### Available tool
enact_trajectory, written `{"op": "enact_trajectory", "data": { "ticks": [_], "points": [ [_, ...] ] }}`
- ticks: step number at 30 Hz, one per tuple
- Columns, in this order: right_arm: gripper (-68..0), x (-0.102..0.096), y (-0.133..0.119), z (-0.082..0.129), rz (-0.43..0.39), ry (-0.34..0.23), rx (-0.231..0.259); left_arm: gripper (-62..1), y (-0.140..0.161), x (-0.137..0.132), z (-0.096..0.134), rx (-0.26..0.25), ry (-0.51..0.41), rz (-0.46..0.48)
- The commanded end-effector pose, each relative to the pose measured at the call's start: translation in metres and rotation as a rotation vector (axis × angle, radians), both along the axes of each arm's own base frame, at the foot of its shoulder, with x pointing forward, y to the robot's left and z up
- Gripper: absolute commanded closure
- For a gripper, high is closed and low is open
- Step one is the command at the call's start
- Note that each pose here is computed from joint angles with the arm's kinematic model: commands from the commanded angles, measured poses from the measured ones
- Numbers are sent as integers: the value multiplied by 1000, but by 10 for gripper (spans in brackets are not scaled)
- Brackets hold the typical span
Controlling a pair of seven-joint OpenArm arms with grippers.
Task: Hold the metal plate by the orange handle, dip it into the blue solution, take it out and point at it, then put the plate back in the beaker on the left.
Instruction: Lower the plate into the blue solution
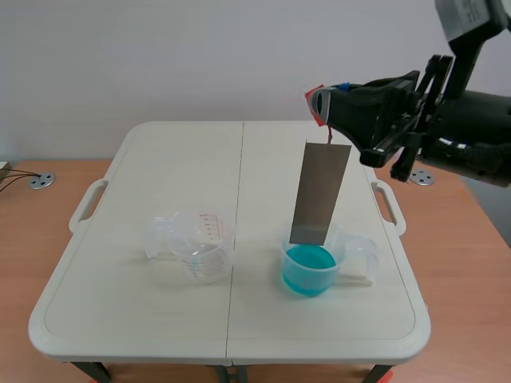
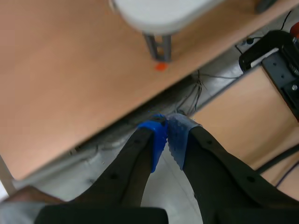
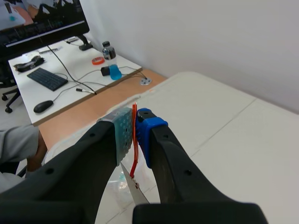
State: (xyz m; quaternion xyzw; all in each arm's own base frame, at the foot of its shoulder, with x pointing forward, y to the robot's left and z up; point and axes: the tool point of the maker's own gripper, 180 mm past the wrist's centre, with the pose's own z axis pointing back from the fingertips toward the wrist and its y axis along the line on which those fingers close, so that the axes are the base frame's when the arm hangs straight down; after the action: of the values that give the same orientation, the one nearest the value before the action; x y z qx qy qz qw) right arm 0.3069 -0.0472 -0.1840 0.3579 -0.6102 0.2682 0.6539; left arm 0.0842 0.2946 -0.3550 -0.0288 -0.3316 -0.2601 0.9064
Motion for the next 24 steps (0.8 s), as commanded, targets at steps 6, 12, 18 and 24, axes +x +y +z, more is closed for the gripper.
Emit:
{"op": "enact_trajectory", "data": {
  "ticks": [6,12,18,24],
  "points": [
    [-11,2,9,-8,10,13,15,-58,-7,-45,-30,-34,95,83],
    [-11,4,11,-30,-7,55,-14,-58,-22,-77,-50,-87,159,170],
    [-11,11,11,-58,-40,136,0,-58,-32,-96,-68,-124,196,247],
    [-11,9,13,-89,-53,214,-23,-58,-40,-111,-84,-125,242,256]
  ]
}}
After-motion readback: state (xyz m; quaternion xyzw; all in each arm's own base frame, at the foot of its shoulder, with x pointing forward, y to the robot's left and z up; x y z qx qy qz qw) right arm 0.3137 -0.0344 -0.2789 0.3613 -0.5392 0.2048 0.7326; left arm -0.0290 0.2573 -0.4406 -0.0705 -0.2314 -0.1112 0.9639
